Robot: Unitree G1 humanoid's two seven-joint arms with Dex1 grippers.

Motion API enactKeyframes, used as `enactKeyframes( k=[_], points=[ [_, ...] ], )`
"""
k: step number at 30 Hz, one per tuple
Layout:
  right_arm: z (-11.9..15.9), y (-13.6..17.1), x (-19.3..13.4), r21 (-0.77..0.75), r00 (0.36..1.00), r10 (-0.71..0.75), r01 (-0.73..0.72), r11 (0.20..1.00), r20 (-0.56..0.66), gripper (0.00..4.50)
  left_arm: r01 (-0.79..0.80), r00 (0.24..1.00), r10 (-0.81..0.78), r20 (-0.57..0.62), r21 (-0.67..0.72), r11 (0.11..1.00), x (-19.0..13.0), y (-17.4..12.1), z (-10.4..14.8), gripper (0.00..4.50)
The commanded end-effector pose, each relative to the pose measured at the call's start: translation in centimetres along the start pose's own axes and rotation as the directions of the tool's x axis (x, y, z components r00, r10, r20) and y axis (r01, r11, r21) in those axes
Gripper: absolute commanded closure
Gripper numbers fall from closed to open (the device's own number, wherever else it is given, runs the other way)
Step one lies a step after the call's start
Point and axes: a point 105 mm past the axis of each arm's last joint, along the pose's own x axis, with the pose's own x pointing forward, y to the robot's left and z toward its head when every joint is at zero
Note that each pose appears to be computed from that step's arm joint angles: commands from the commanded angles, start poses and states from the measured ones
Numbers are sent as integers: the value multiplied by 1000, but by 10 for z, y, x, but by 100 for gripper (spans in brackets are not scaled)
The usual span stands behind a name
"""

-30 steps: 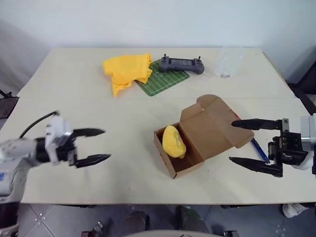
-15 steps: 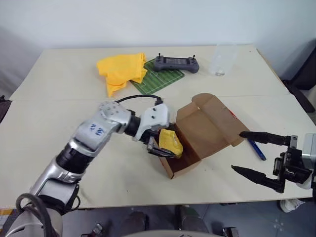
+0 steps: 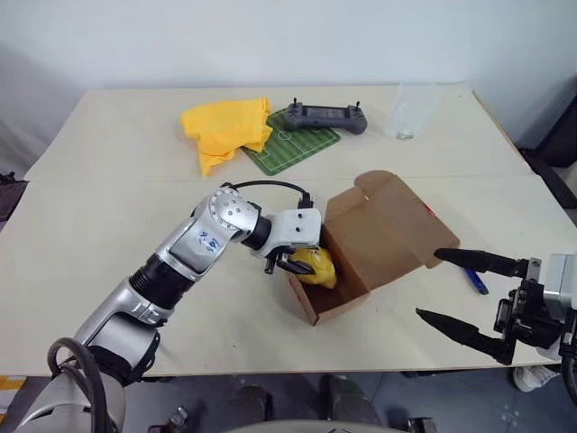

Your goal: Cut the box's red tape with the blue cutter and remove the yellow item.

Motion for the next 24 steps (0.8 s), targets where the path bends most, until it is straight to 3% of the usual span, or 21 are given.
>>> enactKeyframes(
  k=[1, 5, 8, 11, 18, 21, 24],
  points=[
    [6, -3, -4, -49, 1000, -21, 22, 999, 14, 0, -29, 997, 28, 70, 9, 1000, -4, 7, 14, 352],
    [4, -7, -5, -51, 999, -40, 41, 998, 30, 0, -53, 971, 56, 232, -19, 998, -15, 16, 34, 449],
    [2, -11, -3, -50, 996, -60, 63, 997, 71, 0, -136, 865, 157, 476, -77, 988, -42, 36, 58, 449],
    [2, -13, 2, -59, 992, -54, 60, 996, 112, 0, -200, 755, 261, 601, -168, 965, -71, 48, 54, 449],
    [17, -7, 31, -85, 969, 62, -43, 995, 240, 0, -380, 720, 488, 494, -308, 872, -132, 30, -20, 449],
    [22, 8, 55, -102, 933, 231, -210, 972, 277, 0, -552, 678, 684, 270, -428, 716, -180, -6, -96, 449],
    [24, 10, 69, -142, 909, 296, -264, 954, 295, 0, -601, 657, 732, 178, -462, 652, -195, -35, -123, 449]
  ],
)
